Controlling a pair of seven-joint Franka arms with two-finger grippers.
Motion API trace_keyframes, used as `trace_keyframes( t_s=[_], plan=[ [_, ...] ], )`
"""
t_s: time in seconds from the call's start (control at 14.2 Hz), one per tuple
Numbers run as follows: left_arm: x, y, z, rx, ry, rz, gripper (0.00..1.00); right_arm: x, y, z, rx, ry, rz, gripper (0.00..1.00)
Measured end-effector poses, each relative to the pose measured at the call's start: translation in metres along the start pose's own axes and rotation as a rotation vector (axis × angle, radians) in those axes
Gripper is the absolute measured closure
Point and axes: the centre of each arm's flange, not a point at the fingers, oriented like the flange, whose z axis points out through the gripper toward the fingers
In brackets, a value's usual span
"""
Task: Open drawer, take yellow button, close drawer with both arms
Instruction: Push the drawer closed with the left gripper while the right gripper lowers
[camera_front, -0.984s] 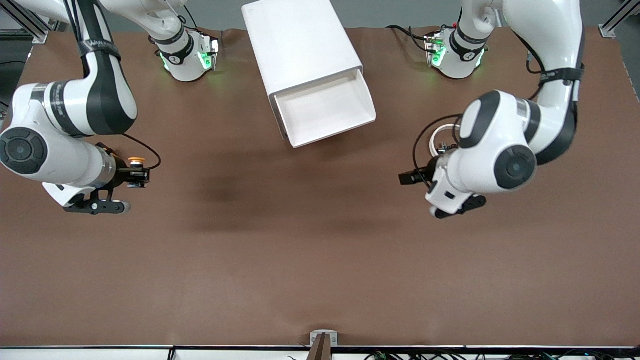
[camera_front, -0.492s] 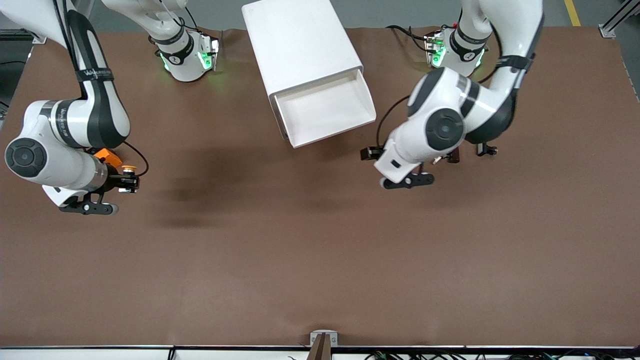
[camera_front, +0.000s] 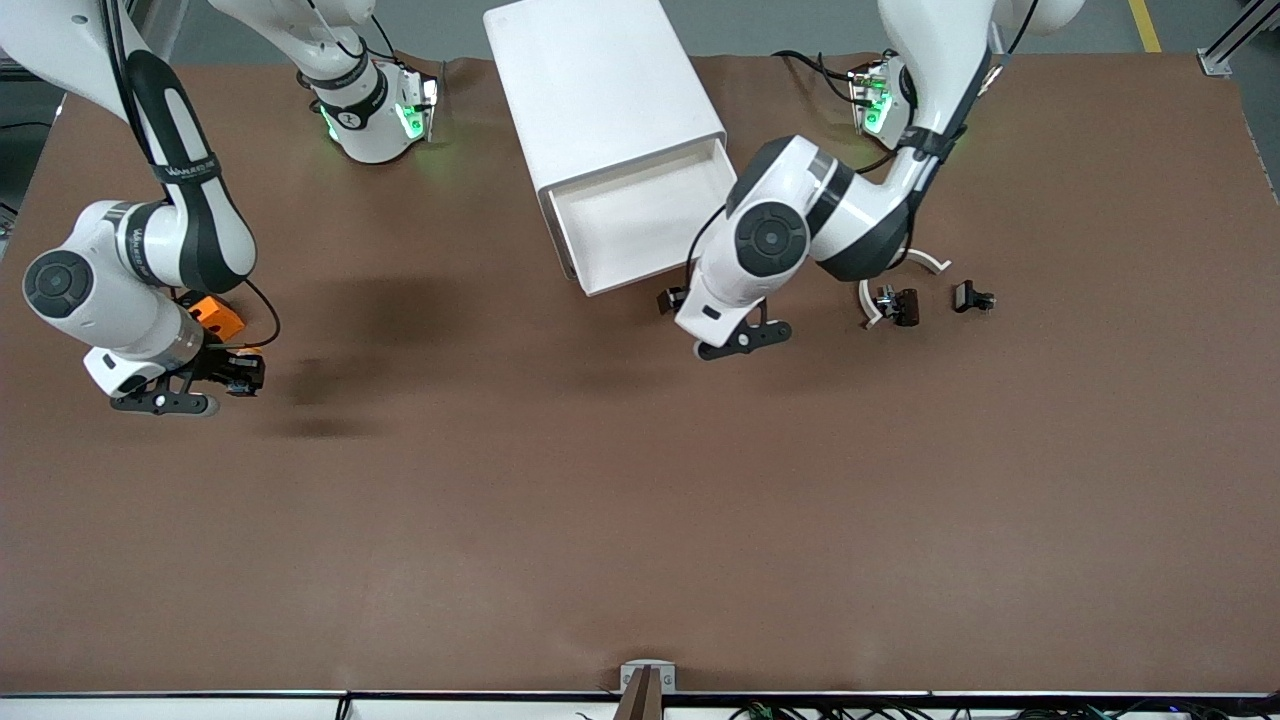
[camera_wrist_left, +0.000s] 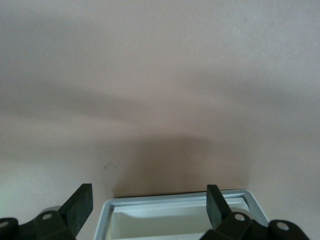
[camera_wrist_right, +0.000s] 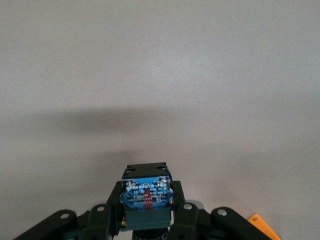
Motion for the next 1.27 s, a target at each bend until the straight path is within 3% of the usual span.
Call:
trace_keyframes(
  t_s=[0.42, 0.77, 1.05, 1.27],
  plan=[
    [-0.058, 0.035, 0.015, -0.002, -0.035, -0.004, 0.00, -0.019, -0.004, 0.038, 0.007, 0.033, -0.001, 0.59],
    [-0.105, 0.052, 0.038, 0.021, -0.076, 0.027, 0.00, -0.026, -0.005, 0.082, 0.014, -0.006, -0.002, 0.59],
    [-0.132, 0.056, 0.048, 0.033, -0.109, 0.024, 0.00, -0.026, -0.005, 0.084, 0.015, -0.008, -0.001, 0.59],
    [-0.146, 0.057, 0.054, 0.039, -0.134, 0.028, 0.00, -0.026, -0.005, 0.084, 0.015, -0.006, -0.001, 0.37]
  ],
)
